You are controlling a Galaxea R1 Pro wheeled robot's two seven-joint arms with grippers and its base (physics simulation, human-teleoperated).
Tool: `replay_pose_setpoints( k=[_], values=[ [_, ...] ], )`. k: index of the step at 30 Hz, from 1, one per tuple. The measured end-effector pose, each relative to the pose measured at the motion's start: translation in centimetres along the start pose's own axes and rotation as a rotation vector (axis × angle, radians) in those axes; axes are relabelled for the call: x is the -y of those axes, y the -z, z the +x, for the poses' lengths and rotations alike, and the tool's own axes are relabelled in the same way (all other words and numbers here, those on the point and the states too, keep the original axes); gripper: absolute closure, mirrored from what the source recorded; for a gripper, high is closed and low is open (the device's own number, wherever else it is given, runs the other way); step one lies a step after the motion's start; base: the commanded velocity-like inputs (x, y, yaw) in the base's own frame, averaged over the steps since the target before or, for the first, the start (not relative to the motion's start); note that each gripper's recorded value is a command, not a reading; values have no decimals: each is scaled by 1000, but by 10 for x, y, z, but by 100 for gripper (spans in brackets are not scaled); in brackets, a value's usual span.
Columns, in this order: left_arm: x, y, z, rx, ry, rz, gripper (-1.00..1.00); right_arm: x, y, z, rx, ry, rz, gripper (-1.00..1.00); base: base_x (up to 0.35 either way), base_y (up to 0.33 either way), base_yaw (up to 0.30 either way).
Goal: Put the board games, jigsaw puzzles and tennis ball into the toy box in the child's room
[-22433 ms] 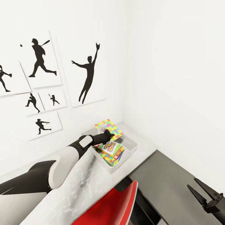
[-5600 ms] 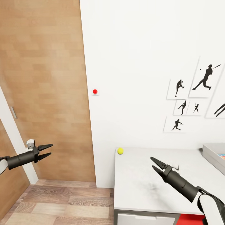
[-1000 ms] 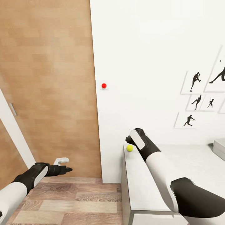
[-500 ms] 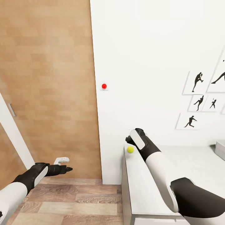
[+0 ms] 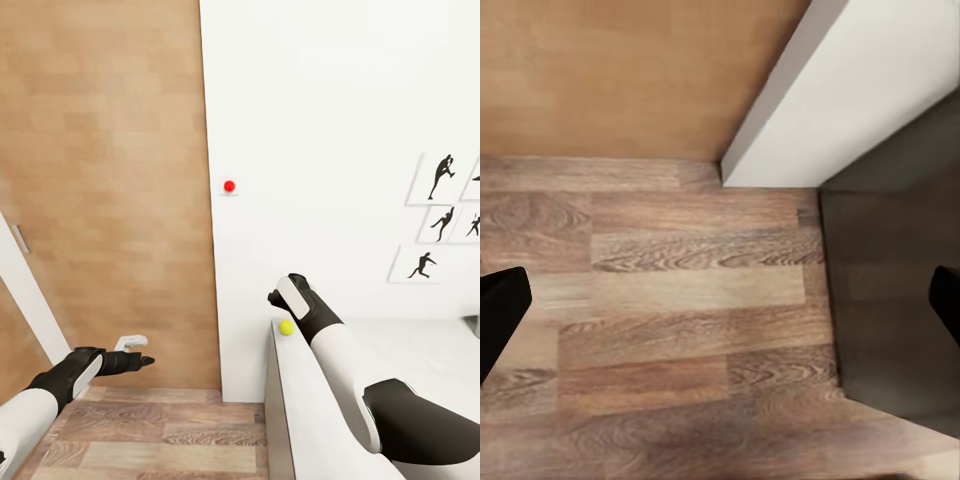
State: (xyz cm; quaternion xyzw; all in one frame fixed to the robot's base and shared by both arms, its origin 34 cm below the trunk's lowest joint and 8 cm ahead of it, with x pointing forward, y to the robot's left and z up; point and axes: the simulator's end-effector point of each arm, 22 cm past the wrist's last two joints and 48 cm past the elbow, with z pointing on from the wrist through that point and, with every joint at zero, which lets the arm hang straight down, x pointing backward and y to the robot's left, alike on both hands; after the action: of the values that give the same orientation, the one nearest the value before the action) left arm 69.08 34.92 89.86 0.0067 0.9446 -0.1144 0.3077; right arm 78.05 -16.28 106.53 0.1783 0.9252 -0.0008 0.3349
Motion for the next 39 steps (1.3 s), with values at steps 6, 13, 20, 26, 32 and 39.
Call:
replay_pose_setpoints(
  k=[6, 13, 20, 26, 32, 39],
  values=[
    [0, 0, 0, 1, 0, 0, -100, 0, 0, 0, -1, -1, 0, -100, 104, 42, -57],
    [1, 0, 0, 0, 1, 2, -100, 0, 0, 0, -1, -1, 0, -100, 137, 5, -103],
    [1, 0, 0, -4, 4, 6, -100, 0, 0, 0, -1, -1, 0, -100, 34, 0, -16],
    [0, 1, 0, -4, 14, 9, -100, 0, 0, 0, -1, -1, 0, -100, 4, 0, -2],
    [0, 1, 0, -4, 18, 10, -100, 0, 0, 0, -1, -1, 0, -100, 0, 0, 0],
    [0, 1, 0, -3, 19, 10, -100, 0, 0, 0, -1, -1, 0, -100, 0, 0, 0]
  ],
)
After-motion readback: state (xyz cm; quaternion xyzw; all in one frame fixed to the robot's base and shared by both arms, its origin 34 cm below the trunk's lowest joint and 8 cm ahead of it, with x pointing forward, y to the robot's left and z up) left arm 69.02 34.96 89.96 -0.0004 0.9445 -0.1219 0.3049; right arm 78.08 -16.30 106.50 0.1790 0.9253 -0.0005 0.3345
